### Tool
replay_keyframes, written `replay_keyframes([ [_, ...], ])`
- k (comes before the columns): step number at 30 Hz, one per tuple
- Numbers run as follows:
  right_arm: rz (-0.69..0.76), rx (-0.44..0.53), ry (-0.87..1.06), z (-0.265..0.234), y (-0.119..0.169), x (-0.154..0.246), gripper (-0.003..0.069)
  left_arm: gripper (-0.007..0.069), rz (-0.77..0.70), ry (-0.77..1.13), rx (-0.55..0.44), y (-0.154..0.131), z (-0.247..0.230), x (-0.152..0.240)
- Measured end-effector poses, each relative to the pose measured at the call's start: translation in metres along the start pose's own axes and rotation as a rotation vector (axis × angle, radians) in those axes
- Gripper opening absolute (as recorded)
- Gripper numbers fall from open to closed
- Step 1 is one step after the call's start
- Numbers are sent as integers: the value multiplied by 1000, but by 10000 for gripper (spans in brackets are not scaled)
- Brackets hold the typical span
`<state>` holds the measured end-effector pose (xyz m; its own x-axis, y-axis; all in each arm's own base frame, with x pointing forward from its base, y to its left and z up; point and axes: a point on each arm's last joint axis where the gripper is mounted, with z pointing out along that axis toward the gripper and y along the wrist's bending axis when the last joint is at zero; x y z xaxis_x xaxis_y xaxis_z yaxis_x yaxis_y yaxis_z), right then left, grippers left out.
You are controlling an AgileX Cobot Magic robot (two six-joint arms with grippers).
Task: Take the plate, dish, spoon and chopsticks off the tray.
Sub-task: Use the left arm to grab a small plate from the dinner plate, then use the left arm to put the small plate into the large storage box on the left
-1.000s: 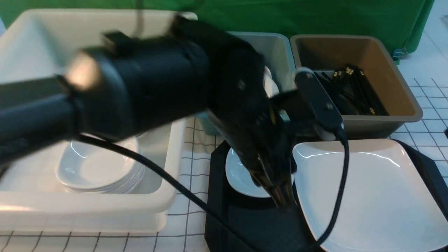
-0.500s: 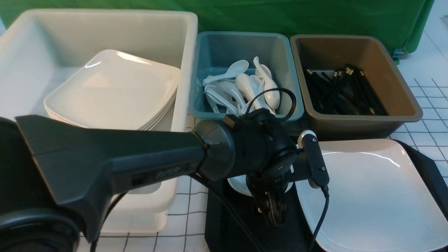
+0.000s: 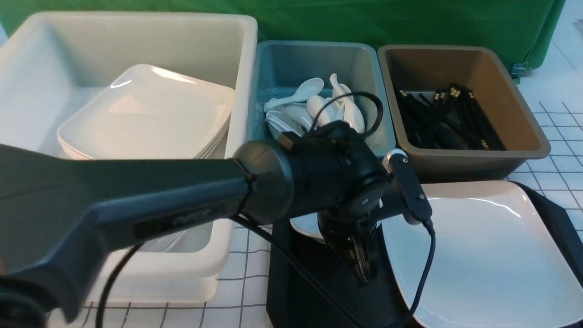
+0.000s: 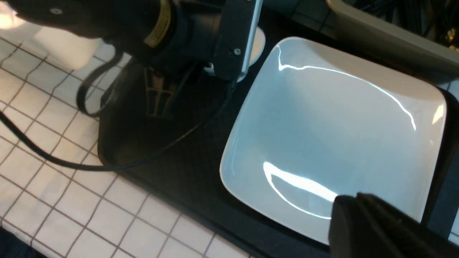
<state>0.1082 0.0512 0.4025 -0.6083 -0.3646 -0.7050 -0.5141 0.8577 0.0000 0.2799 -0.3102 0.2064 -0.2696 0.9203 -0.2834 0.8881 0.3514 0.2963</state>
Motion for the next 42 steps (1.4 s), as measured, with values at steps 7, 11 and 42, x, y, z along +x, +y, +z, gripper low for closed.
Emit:
replay_keyframes([
  [7, -6, -122, -68, -4, 6, -42, 6, 9, -144, -209, -75, 25, -113, 10],
  [11, -4, -259, -119, 1, 12, -80, 6, 9, -316, -280, -159, 59, -181, 50],
  [42, -277, -431, 26, 141, 119, -180, 16, 200, -931, 87, -41, 126, -109, 195],
])
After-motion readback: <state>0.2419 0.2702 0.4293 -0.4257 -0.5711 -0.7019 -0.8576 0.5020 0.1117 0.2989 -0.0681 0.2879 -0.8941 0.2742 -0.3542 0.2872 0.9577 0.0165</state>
